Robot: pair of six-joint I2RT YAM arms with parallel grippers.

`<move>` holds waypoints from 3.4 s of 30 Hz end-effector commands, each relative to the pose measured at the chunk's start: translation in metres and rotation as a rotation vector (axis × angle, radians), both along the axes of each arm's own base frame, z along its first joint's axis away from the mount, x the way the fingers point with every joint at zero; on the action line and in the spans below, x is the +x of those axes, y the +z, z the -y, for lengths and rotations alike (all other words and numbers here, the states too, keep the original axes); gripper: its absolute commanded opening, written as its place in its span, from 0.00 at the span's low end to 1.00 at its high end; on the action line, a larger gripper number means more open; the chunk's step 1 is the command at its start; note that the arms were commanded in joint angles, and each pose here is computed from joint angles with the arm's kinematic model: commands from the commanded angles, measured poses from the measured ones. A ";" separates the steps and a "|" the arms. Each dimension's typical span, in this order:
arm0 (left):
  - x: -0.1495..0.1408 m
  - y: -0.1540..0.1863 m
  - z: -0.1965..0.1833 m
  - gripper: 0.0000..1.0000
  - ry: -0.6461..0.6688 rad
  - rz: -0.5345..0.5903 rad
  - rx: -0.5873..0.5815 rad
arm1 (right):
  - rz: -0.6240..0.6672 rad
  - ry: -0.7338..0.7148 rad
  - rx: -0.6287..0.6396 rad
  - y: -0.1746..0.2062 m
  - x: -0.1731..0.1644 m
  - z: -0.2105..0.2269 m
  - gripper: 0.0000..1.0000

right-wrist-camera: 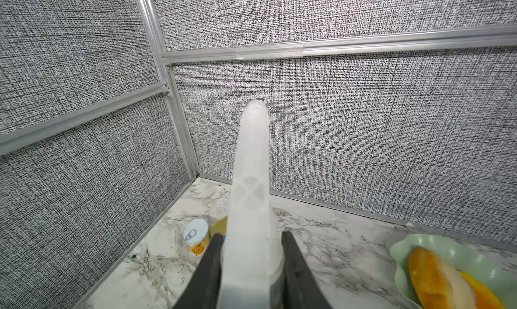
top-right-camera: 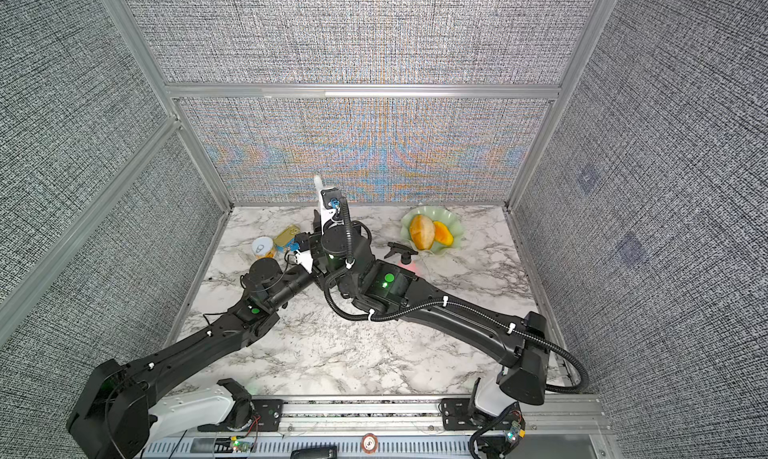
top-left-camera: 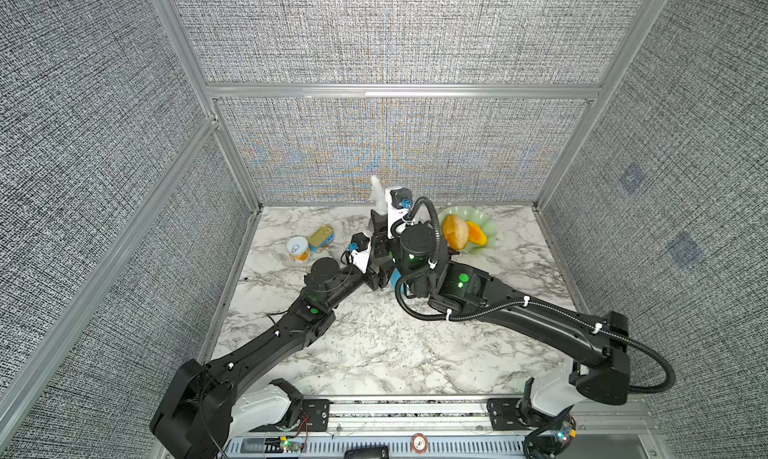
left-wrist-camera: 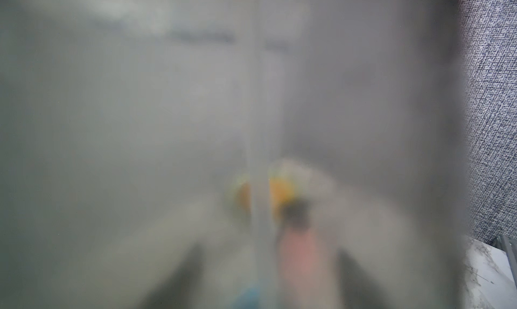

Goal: Attach spray nozzles to spray bottles
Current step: Screw the spray nozzle on the spray bottle, then place the spray bottle at the center of the board.

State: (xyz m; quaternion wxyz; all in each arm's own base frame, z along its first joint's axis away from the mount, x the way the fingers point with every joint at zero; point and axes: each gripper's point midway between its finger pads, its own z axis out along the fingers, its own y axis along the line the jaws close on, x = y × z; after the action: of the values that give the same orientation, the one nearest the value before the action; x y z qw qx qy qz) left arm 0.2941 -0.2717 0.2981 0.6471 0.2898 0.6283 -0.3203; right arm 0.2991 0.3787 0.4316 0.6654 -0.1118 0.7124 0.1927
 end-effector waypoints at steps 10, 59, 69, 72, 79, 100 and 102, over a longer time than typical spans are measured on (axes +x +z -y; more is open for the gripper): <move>-0.035 0.054 0.014 0.60 -0.191 0.197 -0.106 | -0.069 0.521 -0.026 0.008 -0.087 0.009 0.73; -0.064 0.034 0.044 0.99 -0.480 0.072 -0.070 | 0.021 0.701 -0.049 -0.011 -0.073 0.043 0.73; -0.029 0.048 0.013 0.99 -0.156 0.101 -0.008 | 0.108 0.455 -0.031 0.012 -0.045 0.098 0.73; -0.017 0.060 -0.023 0.99 0.058 0.092 -0.082 | 0.088 0.446 -0.040 -0.005 -0.043 0.099 0.73; -0.008 0.043 -0.156 0.99 0.700 -0.013 -0.279 | 0.043 0.551 -0.071 -0.061 -0.053 0.050 0.72; -0.027 -0.008 -0.167 0.99 0.670 -0.075 -0.362 | 0.028 0.220 -0.052 -0.261 -0.032 0.085 0.72; -0.028 -0.007 -0.163 0.99 0.645 -0.065 -0.363 | 0.014 0.217 -0.033 -0.274 -0.027 0.082 0.72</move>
State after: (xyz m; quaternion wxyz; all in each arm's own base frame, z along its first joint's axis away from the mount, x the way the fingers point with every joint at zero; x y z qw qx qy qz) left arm 0.2698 -0.1014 0.2712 0.7155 -0.0637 0.6723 -0.1792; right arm 0.2602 0.2937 0.1184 0.5790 -0.2664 0.7426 0.2058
